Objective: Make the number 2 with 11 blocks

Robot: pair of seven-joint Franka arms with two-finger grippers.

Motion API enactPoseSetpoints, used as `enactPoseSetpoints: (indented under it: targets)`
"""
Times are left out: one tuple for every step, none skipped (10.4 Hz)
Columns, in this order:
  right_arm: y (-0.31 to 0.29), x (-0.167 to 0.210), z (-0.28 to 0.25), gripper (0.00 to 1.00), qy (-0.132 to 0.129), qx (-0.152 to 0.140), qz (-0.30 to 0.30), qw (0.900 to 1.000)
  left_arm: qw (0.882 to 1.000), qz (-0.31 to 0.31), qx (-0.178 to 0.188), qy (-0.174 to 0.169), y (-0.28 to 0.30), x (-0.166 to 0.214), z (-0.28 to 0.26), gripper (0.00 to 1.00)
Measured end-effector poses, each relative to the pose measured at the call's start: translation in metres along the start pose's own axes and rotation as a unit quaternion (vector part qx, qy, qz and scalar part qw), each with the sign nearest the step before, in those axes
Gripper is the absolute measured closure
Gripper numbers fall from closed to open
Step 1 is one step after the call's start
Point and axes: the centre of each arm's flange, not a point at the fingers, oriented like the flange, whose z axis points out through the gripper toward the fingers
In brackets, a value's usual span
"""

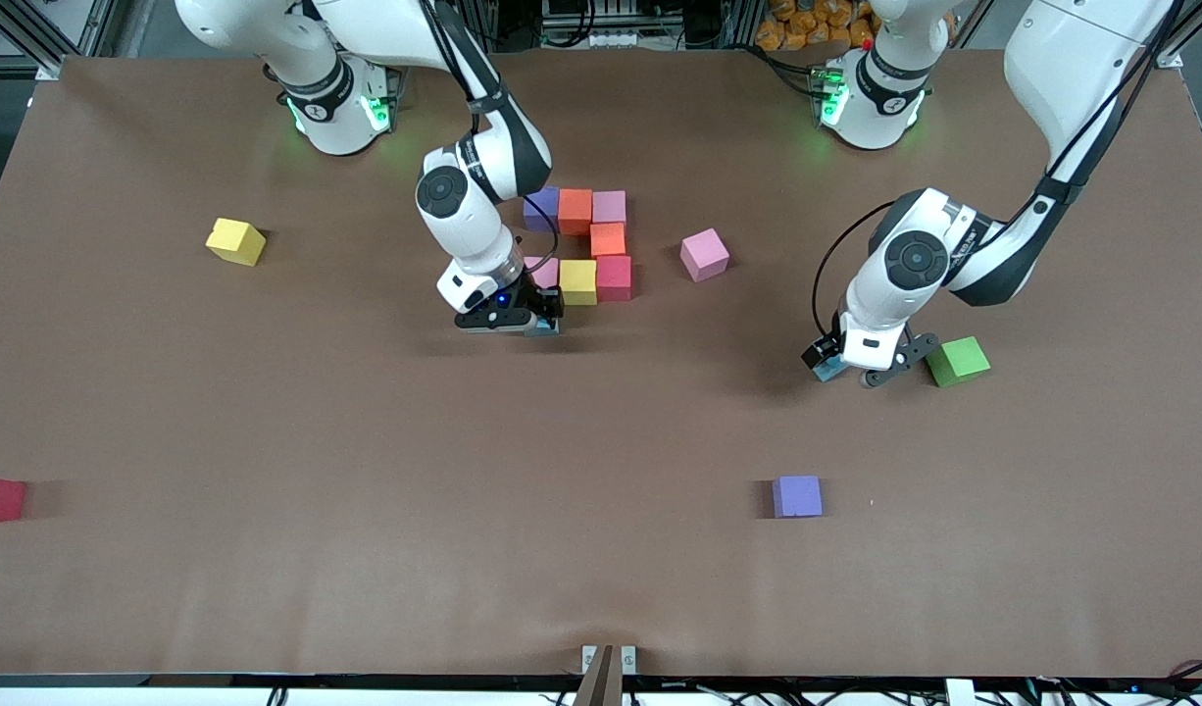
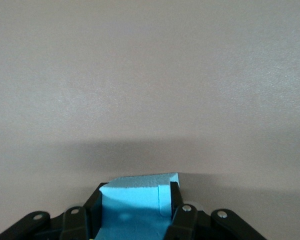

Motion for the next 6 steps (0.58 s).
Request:
enactPoseSetpoints:
  targets:
    - [0.0001, 0.0, 0.0001, 0.47, 0.0, 0.0, 0.0, 1.0, 1.0, 0.0, 0.0, -0.002, -0.0006, 0.0003, 0.0019, 0.0]
    - [0.0001, -0.0001, 0.0001, 0.47, 0.0, 0.0, 0.0, 1.0, 1.0, 0.0, 0.0, -0.003, -0.0018, 0.0015, 0.0027, 0.0]
    - [0.0001, 0.0, 0.0001, 0.47, 0.0, 0.0, 0.0, 1.0, 1.0, 0.003, 0.0, -0.003, -0.003, 0.003, 0.0031, 0.0]
    - [0.0, 0.0, 0.0, 0.47, 0.001, 0.0, 0.0, 1.0, 1.0, 0.003, -0.001, -0.003, -0.0038, 0.0043, 0.0031, 0.0]
    - [0.0, 0.0, 0.0, 0.47, 0.001, 0.0, 0.0, 1.0, 1.0, 0.003, -0.001, -0.004, -0.0041, 0.0047, 0.0035, 0.0]
    - [0.0, 0.0001, 0.0, 0.42, 0.001, 0.0, 0.0, 1.0, 1.0, 0.003, -0.001, -0.004, -0.004, 0.0046, 0.0039, 0.0]
